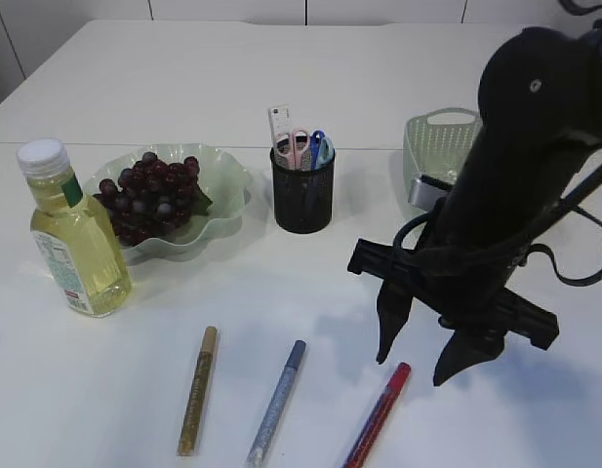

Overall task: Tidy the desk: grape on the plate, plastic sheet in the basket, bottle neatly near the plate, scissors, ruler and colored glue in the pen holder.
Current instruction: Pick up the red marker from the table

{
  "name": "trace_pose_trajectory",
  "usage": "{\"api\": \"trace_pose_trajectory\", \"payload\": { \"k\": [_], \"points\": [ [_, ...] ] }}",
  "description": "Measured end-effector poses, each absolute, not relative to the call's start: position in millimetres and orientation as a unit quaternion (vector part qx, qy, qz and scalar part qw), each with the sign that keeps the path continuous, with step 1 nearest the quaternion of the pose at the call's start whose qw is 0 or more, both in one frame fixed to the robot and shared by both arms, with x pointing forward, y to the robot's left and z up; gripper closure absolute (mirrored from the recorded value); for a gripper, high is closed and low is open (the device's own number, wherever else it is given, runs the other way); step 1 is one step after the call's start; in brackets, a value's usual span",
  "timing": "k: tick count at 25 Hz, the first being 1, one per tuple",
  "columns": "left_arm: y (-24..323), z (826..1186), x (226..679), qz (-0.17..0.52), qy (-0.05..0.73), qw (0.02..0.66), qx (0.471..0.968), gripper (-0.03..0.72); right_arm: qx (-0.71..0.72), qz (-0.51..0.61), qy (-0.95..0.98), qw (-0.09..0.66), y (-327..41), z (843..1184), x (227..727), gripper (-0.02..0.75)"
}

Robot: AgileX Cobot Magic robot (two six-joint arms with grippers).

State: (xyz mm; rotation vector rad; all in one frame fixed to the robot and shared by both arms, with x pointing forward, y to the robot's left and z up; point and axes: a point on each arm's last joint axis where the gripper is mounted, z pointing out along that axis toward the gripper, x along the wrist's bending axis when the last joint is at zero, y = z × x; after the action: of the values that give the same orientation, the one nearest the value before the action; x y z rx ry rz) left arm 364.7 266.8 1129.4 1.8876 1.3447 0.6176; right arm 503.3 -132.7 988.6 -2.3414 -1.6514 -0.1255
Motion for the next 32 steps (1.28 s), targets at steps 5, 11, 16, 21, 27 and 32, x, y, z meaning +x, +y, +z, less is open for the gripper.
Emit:
{"api": "trace_pose_trajectory", "payload": {
  "k": [5,11,16,21,27,32],
  "points": [
    [267,1129,364,0.237,0.523,0.361,0.735,0.379,-0.813,-0.035,-0.566,0.134,-129,971,510,0.32],
    [267,1129,364,0.236,0.523,0.36,0.735,0.379,-0.813,-0.017,-0.567,0.133,-121,946,515,0.32],
    [267,1129,364,0.236,0.523,0.36,0.736,0.379,-0.813,-0.026,-0.568,0.124,-108,929,518,0.32],
    [267,1128,364,0.235,0.523,0.359,0.736,0.379,-0.825,-0.037,-0.553,0.112,-96,921,516,0.32],
    [267,1128,364,0.234,0.524,0.358,0.737,0.379,-0.829,0.008,-0.554,0.076,-105,918,513,0.32],
    [267,1128,364,0.234,0.524,0.358,0.737,0.379,-0.833,0.038,-0.549,0.06,-110,917,510,0.32]
  ]
}}
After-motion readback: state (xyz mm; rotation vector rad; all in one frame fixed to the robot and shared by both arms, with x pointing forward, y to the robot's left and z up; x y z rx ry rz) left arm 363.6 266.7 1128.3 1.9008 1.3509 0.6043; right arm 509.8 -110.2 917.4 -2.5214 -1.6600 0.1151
